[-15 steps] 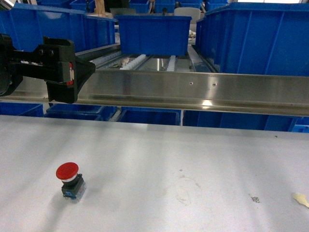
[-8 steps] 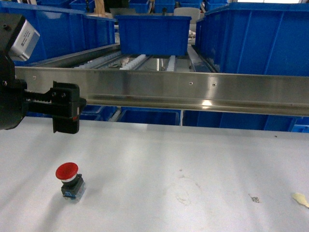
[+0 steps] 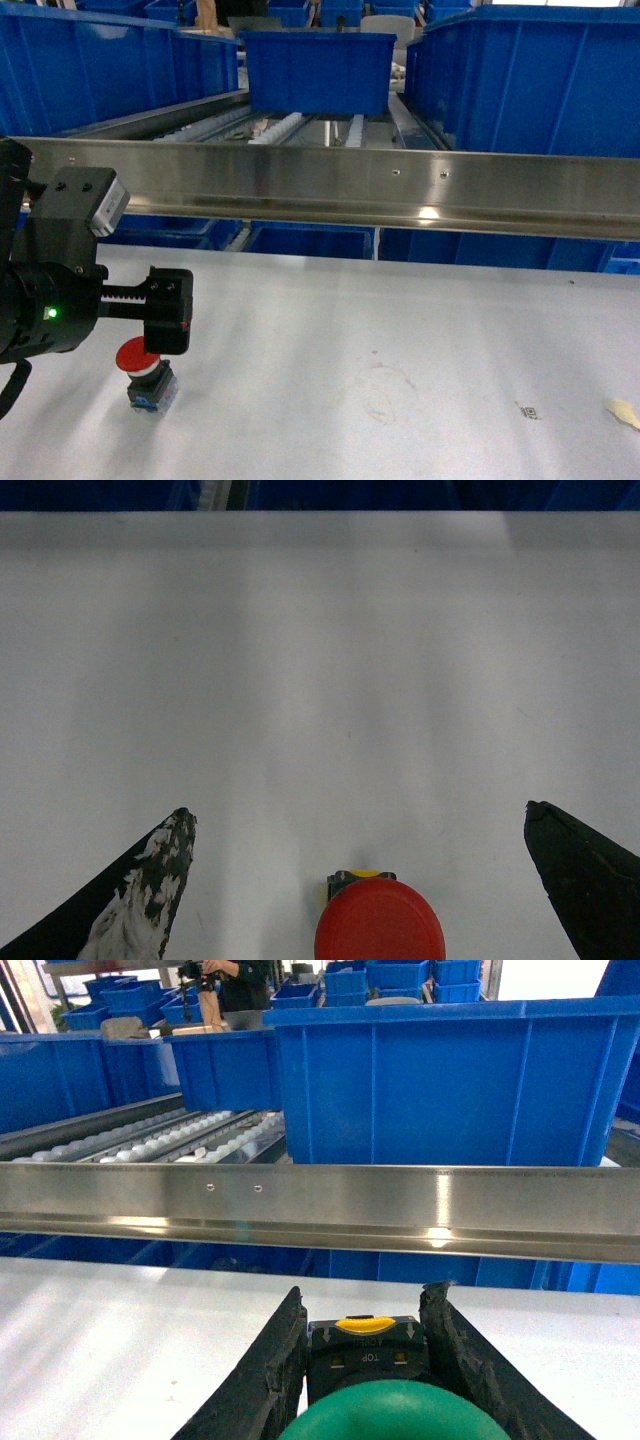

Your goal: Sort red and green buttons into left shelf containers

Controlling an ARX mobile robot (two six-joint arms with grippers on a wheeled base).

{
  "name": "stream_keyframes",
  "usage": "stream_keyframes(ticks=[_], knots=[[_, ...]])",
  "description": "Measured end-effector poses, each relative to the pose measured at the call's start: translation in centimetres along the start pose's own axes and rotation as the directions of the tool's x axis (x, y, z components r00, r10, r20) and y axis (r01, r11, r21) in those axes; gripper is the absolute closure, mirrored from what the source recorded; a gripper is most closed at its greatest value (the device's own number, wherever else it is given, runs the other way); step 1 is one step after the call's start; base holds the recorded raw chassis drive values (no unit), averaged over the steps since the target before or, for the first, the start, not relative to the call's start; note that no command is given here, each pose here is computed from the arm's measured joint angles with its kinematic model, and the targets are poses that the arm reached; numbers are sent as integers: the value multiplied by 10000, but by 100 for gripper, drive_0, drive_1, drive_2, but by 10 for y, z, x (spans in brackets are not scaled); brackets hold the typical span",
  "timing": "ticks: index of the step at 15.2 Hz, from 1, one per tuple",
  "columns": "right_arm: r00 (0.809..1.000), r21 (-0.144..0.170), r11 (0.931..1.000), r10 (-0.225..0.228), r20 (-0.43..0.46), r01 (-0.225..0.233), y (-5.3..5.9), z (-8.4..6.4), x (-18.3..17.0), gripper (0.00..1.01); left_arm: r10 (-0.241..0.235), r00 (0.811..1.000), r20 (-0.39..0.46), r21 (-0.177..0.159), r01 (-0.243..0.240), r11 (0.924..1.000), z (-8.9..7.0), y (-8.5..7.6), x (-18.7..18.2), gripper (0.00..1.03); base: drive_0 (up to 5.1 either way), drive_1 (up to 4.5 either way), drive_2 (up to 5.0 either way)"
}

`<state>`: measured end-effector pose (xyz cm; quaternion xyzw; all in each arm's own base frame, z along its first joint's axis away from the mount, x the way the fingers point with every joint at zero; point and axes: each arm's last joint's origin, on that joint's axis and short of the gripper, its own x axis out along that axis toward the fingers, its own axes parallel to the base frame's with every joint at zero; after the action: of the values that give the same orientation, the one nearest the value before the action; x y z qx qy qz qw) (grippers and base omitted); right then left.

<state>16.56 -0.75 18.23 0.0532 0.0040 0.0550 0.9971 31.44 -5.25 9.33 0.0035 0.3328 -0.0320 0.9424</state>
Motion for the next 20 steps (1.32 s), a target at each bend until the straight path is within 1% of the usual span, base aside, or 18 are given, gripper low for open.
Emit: stream_keyframes(ticks=[1,2,3,5,6,7,8,12,13,15,16,20], knots=[[10000,1,10000,0,-4,0,0,0,0,71,-43,9998,-202,-93,41,9999,-1,-5,4,5,0,0,0],[10000,0,10000,0,0,0,0,0,0,71,-42,9998,-181,-45,41,10000,-3,-10,10,5,0,0,0],[10000,0,10000,0,0,0,0,0,0,71,-12,9992,-393,-2,12,10000,-7,-14,20,5,0,0,0],[10000,1,10000,0,-4,0,0,0,0,71,169,9946,-1023,-132,-183,9997,-21,-15,32,5,0,0,0],[10000,1,10000,0,-4,0,0,0,0,71,294,9933,-1115,-295,-329,9990,-24,-13,34,5,0,0,0],[10000,1,10000,0,-4,0,0,0,0,71,353,9945,-988,-548,-408,9977,-25,-12,36,5,0,0,0],[10000,1,10000,0,-4,0,0,0,0,71,386,9882,-1479,-569,-475,9973,-42,-11,42,5,0,0,0],[10000,1,10000,0,-4,0,0,0,0,71,557,9912,-1197,-738,-648,9952,-41,-4,42,5,0,0,0],[10000,1,10000,0,-4,0,0,0,0,71,588,9916,-1153,-713,-673,9952,-42,-2,42,7,0,0,0],[10000,0,10000,0,0,0,0,0,0,71,603,9913,-1171,-710,-689,9951,-44,-2,42,21,0,0,0],[10000,1,10000,0,-4,0,0,0,0,71,499,9928,-1091,-715,-580,9958,-45,-2,42,30,0,0,0],[10000,1,10000,0,-4,0,0,0,0,71,482,9915,-1205,-597,-557,9967,-51,-3,41,63,0,0,0]])
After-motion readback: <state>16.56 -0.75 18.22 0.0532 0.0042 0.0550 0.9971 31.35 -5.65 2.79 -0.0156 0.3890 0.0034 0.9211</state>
